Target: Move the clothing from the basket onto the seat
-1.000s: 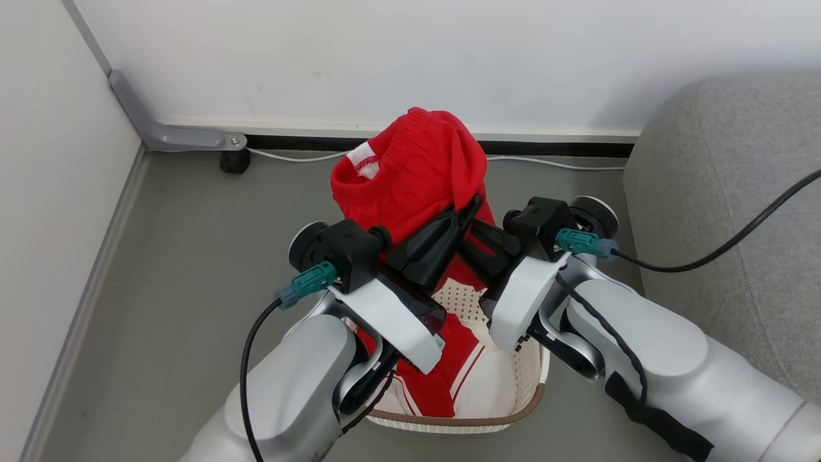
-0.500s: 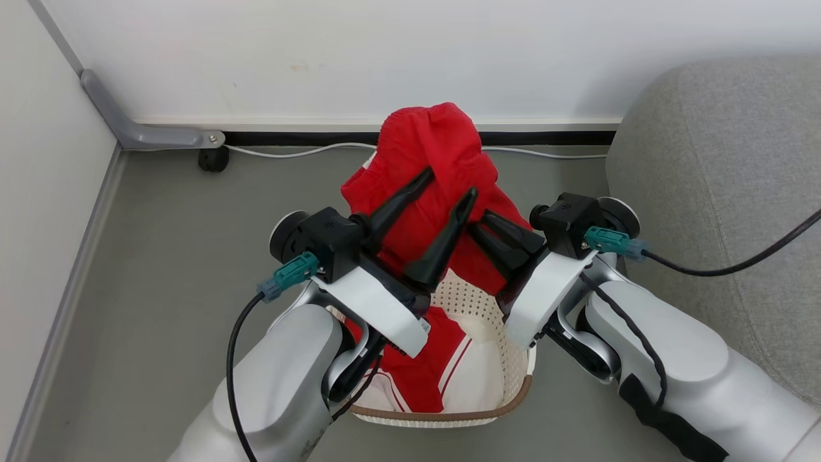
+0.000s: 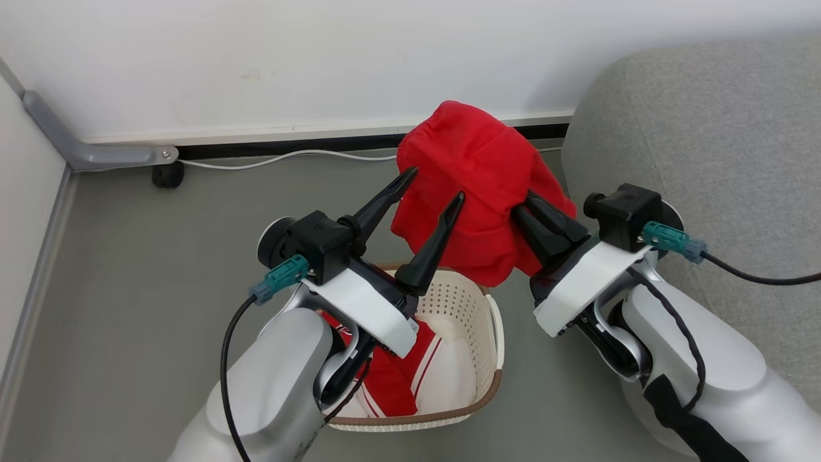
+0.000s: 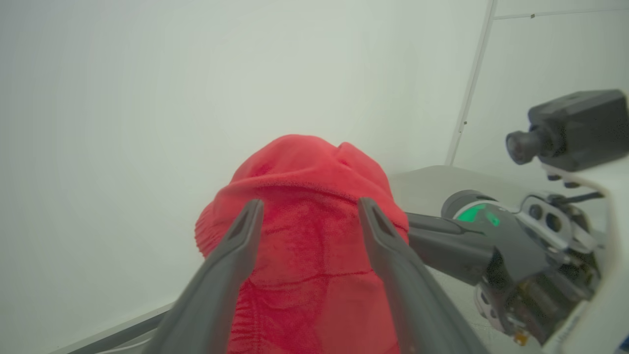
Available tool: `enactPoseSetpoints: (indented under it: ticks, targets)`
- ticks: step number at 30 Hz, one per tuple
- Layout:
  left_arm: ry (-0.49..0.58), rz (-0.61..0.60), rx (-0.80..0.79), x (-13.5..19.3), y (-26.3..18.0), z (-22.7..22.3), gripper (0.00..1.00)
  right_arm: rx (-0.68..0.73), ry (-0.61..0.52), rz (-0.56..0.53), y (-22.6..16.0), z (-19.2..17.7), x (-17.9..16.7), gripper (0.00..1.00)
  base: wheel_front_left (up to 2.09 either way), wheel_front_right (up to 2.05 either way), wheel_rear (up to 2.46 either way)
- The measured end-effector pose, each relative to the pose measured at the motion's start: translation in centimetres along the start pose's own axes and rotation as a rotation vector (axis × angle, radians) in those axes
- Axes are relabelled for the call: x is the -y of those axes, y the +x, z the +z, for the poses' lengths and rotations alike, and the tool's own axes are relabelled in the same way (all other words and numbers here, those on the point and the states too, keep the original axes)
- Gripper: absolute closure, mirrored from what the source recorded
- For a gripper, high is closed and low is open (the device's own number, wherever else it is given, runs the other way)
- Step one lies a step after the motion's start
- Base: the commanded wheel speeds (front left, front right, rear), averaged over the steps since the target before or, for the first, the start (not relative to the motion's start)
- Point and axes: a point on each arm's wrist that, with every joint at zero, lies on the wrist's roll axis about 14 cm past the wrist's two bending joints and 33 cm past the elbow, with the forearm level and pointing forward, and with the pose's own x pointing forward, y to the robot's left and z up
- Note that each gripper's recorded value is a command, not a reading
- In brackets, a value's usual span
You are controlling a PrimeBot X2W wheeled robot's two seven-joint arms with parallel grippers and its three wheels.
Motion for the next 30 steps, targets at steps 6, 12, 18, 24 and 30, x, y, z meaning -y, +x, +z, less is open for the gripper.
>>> enactPoseSetpoints:
  ticks: [6, 12, 18, 24, 30]
  targets:
    - [-0.021, -0.026, -0.018, 1.1, 0.3, -1.0, 0.00, 0.042, 0.003, -0.112, -2.4, 1.2, 2.8, 1.00, 0.00, 0.00, 0.00]
    - [-0.042, -0.078, -0.027, 3.1, 1.0, -1.8, 0.00, 0.080, -0.003, -0.243, -5.9, 2.5, 5.8, 1.00, 0.00, 0.00, 0.00]
    - [-0.058, -0.172, -0.057, 6.5, 1.6, -3.2, 0.00, 0.128, -0.037, -0.384, -10.6, 4.6, 8.6, 1.00, 0.00, 0.00, 0.00]
    - [-0.092, -0.242, -0.065, 9.5, 1.9, -3.8, 0.00, 0.150, -0.051, -0.488, -14.6, 5.5, 10.2, 1.00, 0.00, 0.00, 0.00]
    - [-0.129, -0.337, -0.065, 13.6, 2.2, -3.9, 0.00, 0.184, -0.069, -0.624, -20.1, 6.6, 11.7, 1.00, 0.00, 0.00, 0.00]
